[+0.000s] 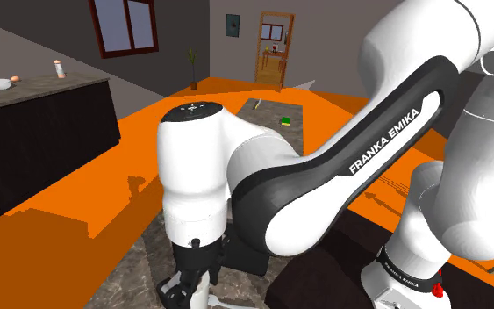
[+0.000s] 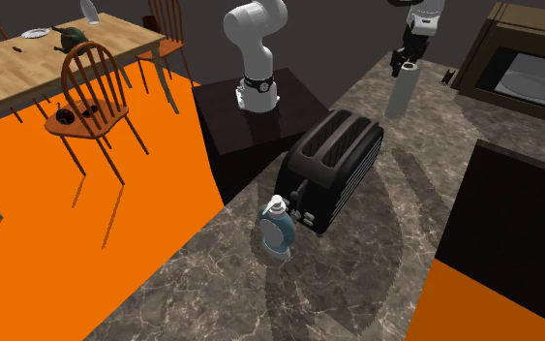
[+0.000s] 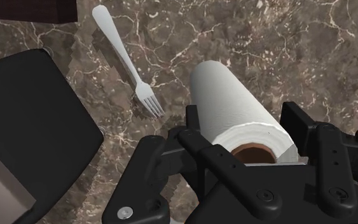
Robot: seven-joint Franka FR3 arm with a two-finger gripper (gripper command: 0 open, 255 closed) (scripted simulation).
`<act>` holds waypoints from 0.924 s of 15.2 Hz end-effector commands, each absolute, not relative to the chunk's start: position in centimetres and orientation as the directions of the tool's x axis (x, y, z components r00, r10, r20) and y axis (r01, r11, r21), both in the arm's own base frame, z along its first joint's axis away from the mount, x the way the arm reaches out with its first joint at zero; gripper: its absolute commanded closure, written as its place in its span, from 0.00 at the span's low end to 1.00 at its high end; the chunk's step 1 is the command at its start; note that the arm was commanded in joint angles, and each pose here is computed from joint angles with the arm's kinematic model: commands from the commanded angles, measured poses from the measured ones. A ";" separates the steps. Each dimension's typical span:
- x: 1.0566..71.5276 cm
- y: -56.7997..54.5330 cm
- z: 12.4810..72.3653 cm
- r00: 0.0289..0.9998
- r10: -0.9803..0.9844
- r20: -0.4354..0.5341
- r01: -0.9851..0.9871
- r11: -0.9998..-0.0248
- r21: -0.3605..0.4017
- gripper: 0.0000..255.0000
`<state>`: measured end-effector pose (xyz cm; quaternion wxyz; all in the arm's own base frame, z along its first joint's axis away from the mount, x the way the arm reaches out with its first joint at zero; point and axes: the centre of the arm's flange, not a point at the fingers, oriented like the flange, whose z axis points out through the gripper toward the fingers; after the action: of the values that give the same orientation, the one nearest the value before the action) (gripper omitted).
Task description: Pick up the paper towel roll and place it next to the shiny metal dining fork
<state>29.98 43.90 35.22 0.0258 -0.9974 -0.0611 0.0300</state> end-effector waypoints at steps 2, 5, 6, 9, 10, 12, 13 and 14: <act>29.9 43.9 33.6 0.991 0.123 -0.056 0.120 -0.991 -0.056 1.00; 29.9 43.9 32.0 0.991 0.123 -0.056 0.120 -0.991 -0.056 1.00; 29.9 43.9 31.5 0.991 0.123 -0.056 0.120 -0.991 -0.056 1.00; 29.9 43.9 29.9 0.991 0.123 -0.056 0.120 -0.991 -0.056 1.00; 29.9 43.9 29.4 0.991 0.123 -0.056 0.120 -0.991 -0.056 1.00; 29.9 43.9 28.3 0.991 0.123 -0.056 0.120 -0.991 -0.056 1.00; 29.9 43.9 27.8 0.991 0.123 -0.056 0.120 -0.991 -0.056 1.00; 29.9 43.9 27.8 0.991 0.123 -0.056 0.120 -0.991 -0.056 1.00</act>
<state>29.94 43.86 28.09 0.0259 -0.9974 -0.0610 0.0299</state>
